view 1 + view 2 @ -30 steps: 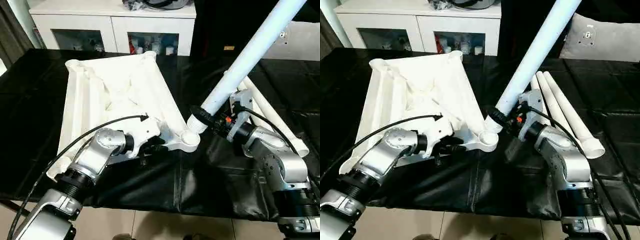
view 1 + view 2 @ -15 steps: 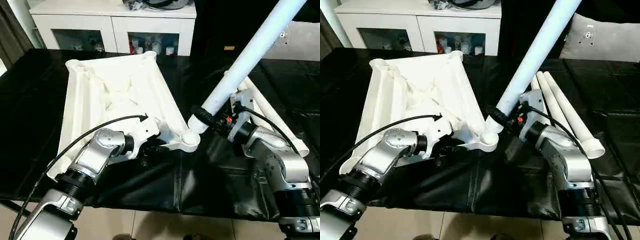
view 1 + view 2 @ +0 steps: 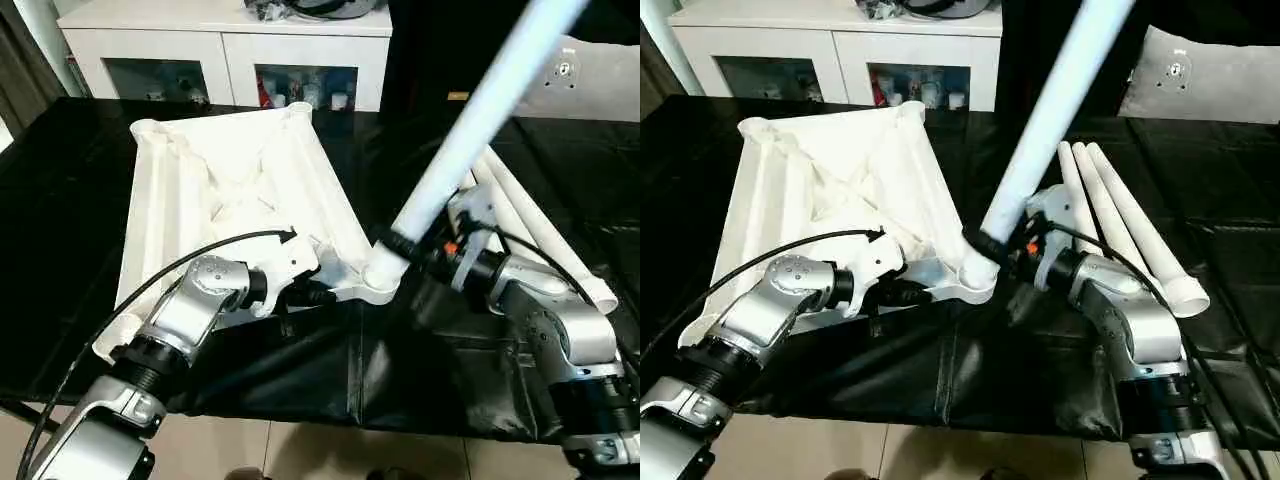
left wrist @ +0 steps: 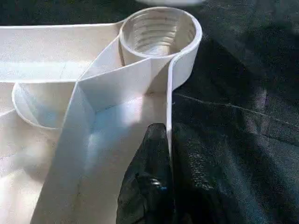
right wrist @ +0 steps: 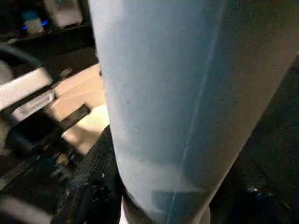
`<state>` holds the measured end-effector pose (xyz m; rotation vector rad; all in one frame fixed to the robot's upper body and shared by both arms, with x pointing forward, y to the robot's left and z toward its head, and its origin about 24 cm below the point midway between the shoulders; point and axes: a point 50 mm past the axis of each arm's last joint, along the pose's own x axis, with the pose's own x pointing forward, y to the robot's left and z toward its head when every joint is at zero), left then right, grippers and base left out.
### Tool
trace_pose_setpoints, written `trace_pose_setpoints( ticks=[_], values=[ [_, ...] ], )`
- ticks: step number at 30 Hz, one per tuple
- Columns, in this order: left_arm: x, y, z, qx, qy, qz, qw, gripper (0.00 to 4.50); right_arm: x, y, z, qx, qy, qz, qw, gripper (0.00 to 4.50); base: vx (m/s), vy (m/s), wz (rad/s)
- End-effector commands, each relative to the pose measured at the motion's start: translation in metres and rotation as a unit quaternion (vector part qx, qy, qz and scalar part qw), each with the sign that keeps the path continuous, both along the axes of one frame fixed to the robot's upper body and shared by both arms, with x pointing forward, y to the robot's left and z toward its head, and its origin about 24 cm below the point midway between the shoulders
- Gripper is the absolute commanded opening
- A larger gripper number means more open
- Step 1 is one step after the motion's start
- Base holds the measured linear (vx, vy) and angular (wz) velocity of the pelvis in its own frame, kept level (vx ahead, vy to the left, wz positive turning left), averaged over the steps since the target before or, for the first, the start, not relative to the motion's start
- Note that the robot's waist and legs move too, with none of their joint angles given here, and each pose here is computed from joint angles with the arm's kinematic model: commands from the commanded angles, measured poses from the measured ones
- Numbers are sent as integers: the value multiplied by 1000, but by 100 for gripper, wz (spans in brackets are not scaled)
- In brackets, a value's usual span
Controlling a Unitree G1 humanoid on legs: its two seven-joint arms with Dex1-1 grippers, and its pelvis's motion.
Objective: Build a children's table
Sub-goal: Insert table leg to table base
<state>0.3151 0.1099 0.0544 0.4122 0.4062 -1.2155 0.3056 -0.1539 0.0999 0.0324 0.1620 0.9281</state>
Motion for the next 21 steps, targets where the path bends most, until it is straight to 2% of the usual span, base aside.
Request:
trace_pose_setpoints(
  ticks=[1, 6, 13, 21],
  values=[
    [2, 6, -3, 25, -2, 3, 1000, 0, 2, 2, 8, -13, -14, 16, 1000, 191, 0, 0, 0],
    [2, 8, -4, 54, -31, -28, 998, 0, 5, 3, 4, -47, -4, 43, 998, 191, 0, 0, 0],
    [1, 7, 2, 48, -52, -74, 995, 0, 4, 6, -3, -68, 13, 65, 995, 191, 0, 0, 0],
    [-4, 2, 6, 23, -45, -125, 991, 0, 7, 3, -6, -74, 12, 49, 996, 191, 0, 0, 0]
  ],
)
